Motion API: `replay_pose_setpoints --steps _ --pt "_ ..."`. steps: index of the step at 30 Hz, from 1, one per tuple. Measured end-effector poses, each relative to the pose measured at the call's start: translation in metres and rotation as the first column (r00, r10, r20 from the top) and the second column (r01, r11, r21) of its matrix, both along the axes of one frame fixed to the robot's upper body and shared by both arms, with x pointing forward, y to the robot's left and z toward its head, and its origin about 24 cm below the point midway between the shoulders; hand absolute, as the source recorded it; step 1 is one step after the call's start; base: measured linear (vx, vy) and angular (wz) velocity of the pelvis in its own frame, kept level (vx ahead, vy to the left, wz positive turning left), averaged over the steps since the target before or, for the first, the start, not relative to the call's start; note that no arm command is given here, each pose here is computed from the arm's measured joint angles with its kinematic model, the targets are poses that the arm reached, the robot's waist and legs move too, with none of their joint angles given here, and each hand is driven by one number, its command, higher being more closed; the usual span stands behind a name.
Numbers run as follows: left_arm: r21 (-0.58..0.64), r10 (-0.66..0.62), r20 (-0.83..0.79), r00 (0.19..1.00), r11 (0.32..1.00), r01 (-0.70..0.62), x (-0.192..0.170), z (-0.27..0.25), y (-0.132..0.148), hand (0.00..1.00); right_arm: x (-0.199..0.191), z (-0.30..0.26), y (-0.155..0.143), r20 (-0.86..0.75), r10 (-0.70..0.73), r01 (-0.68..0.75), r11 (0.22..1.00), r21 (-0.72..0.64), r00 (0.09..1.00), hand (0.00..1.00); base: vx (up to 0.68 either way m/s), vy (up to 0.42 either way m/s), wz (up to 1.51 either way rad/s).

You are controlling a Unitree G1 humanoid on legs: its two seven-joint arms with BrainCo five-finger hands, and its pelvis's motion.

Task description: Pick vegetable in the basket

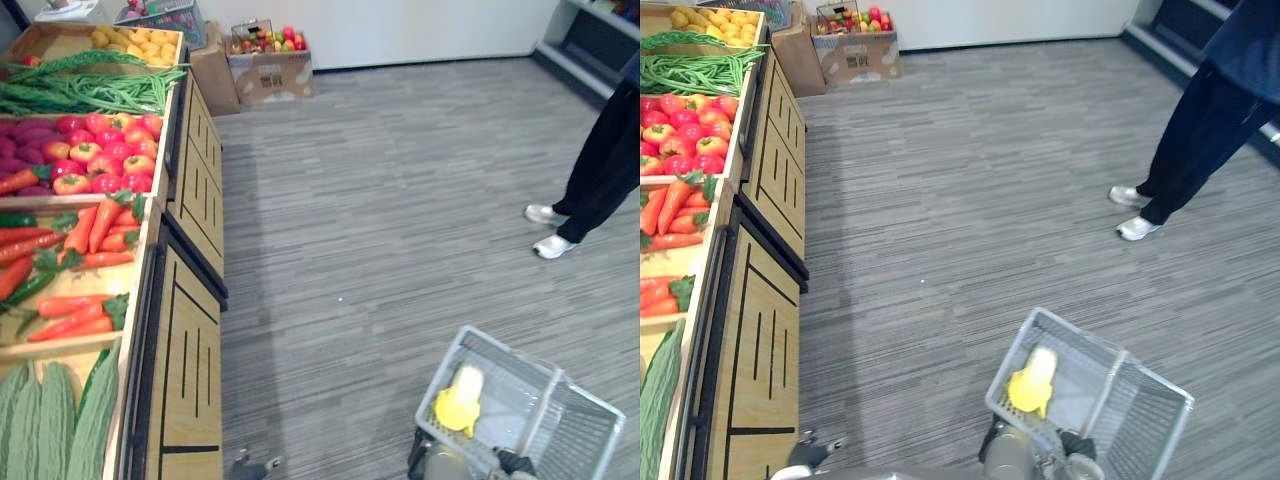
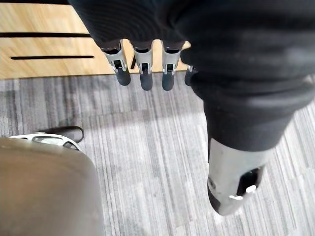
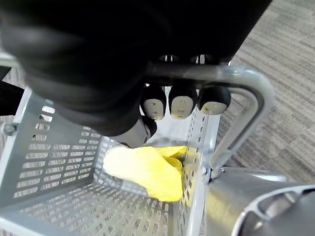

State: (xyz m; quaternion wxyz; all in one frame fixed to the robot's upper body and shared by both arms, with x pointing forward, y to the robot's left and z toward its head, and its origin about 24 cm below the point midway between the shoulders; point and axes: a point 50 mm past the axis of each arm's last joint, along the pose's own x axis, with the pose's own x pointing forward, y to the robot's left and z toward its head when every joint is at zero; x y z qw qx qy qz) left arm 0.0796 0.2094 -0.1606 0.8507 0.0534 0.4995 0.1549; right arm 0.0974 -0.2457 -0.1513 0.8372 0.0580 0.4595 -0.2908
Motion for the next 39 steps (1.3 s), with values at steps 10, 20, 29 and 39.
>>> replay_pose_setpoints --steps 10,20,29,39 --pt "0.020 0.069 0.038 0.997 0.997 -0.070 0.002 0.005 0.012 0.00 -0.021 -0.006 -0.001 -0.100 0.034 -0.034 0.999 -0.004 0.994 1.00 0.45 -0.174 0.14" --pt "0.029 0.098 0.107 0.989 0.994 -0.102 0.019 0.011 0.014 0.00 -0.005 -0.007 0.031 -0.032 0.096 -0.094 0.994 0.047 0.995 1.00 0.30 0.152 0.23" --pt "0.044 0.088 0.038 0.995 0.995 -0.090 -0.005 0.006 0.016 0.00 0.000 -0.009 0.055 -0.025 0.200 -0.197 0.976 0.089 0.979 1.00 0.22 0.186 0.05" --pt "0.071 -0.007 -0.024 1.000 0.997 0.009 -0.012 0.005 0.023 0.00 0.013 -0.007 0.045 -0.006 0.211 -0.210 0.976 0.064 0.978 1.00 0.37 0.158 0.92"
